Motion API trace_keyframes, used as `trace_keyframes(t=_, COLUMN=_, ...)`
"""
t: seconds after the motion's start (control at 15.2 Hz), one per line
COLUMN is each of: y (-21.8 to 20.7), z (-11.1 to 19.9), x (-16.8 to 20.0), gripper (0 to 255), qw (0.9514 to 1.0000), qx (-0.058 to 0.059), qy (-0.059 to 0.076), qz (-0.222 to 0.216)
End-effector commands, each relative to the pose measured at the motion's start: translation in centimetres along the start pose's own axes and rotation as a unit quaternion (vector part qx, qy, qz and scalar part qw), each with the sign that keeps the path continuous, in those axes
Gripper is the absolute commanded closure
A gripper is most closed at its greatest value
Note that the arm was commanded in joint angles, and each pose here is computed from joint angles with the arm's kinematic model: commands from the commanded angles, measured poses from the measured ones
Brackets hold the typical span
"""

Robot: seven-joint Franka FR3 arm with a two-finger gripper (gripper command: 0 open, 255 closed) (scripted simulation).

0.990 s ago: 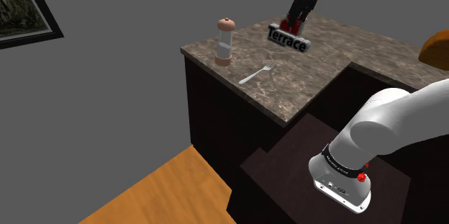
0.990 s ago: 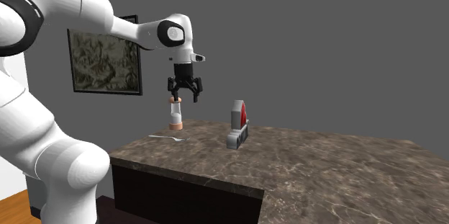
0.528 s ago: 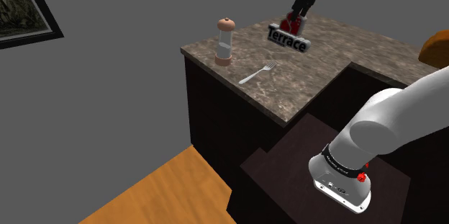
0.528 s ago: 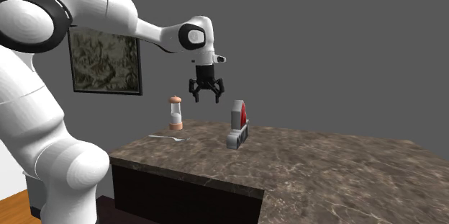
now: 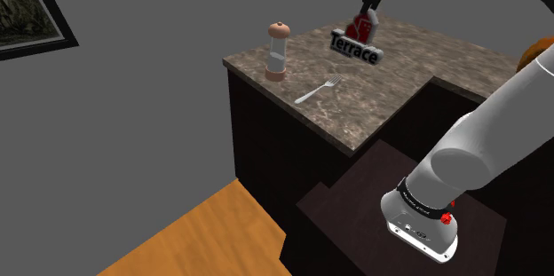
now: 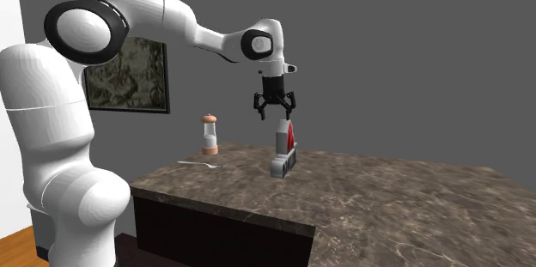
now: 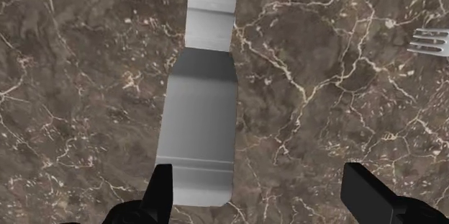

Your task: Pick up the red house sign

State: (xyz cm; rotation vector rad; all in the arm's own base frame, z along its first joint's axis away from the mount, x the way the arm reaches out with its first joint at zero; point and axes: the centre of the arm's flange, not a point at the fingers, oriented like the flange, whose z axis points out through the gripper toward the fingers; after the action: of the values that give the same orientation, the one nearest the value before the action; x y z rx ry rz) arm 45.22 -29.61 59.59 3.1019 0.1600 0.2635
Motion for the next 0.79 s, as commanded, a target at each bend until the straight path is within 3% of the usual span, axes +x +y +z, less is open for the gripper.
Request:
trace_keyframes(t=0.0, y=2.4, z=0.1, x=0.8, gripper=0, qw=1.0, qx=-0.003, qy=0.005, qz=-0.005)
trace_keyframes(t=0.66, y=3.2, z=4.1, x=0.5, gripper=0, qw=0.9999, qx=-0.004, qy=0.007, qz=-0.006)
trace_keyframes(t=0.73, y=3.2, z=4.1, x=0.5, gripper=255, qw=0.9999, qx=-0.004, qy=0.007, qz=-0.006)
